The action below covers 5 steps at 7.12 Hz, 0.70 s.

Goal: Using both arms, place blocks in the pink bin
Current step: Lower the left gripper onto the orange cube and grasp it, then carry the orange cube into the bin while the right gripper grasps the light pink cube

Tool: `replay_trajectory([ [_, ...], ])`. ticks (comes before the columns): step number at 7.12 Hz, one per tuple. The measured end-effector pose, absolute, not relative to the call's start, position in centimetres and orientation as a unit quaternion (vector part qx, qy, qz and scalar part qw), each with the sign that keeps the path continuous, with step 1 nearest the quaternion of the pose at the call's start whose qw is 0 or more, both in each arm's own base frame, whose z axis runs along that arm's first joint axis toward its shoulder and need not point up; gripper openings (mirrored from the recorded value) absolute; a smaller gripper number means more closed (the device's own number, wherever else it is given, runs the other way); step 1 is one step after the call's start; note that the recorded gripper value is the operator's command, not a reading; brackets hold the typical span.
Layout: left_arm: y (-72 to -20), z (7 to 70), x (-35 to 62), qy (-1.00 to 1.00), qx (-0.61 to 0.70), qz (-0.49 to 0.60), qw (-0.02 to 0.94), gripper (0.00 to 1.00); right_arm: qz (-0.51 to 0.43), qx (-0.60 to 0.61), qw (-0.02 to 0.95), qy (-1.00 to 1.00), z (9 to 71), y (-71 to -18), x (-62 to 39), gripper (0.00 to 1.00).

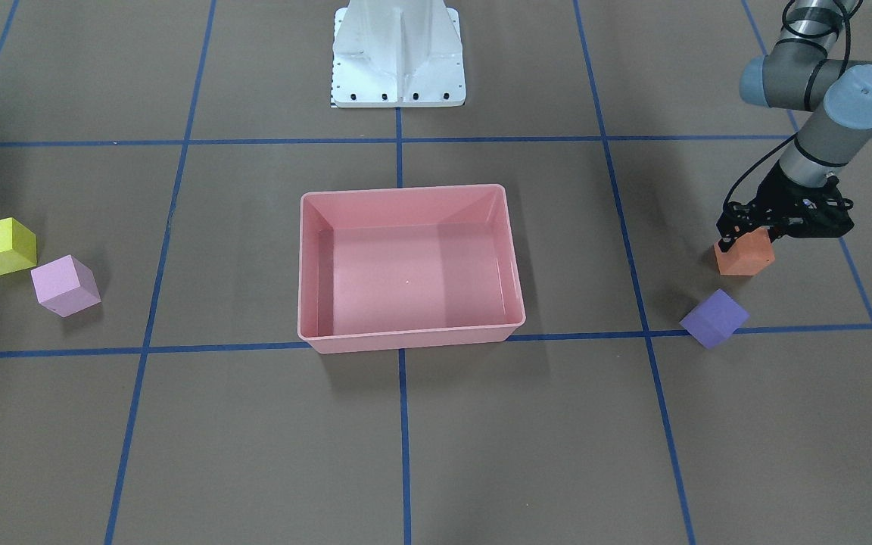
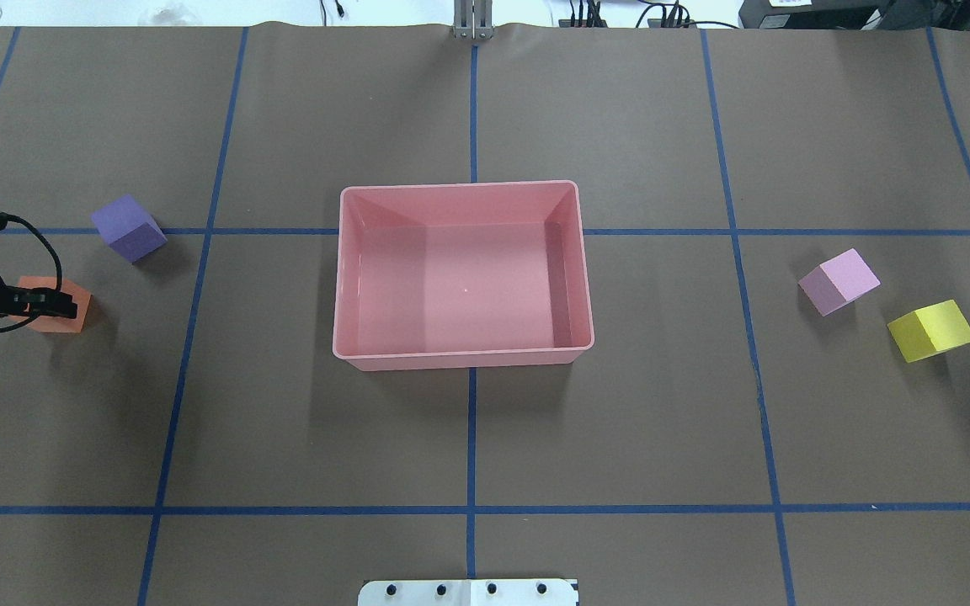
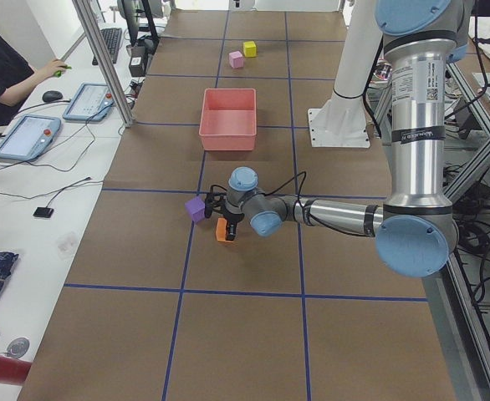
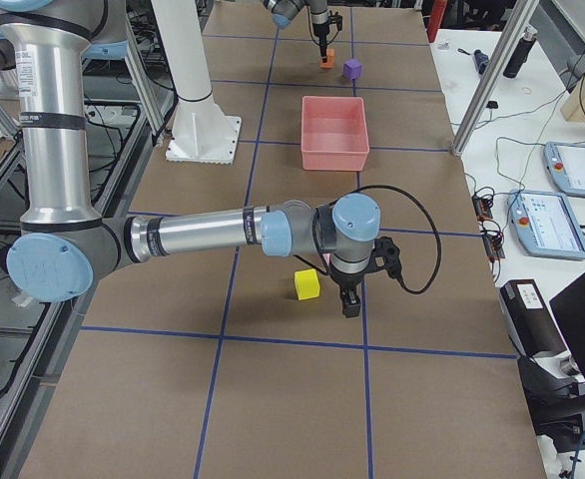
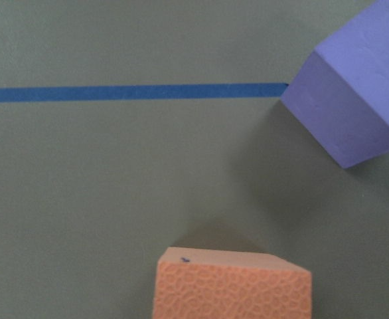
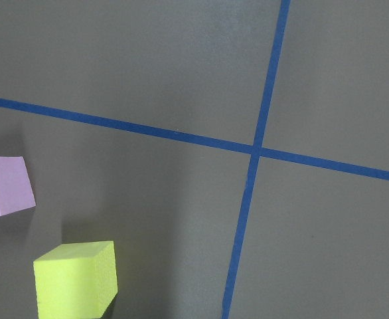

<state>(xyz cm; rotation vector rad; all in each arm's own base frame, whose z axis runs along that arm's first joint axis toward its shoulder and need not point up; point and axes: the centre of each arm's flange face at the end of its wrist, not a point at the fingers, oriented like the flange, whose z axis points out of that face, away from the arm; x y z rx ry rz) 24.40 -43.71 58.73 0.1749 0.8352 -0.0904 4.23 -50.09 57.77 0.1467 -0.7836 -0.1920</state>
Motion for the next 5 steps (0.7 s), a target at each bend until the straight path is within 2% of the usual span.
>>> replay_trajectory([
  [5,-46.3,48.0,14.1,0.478,0.033,-0.107,0.871,0.00,-0.100,0.091,0.903,-0.408,55.6,-50.5,0.7,1.00],
])
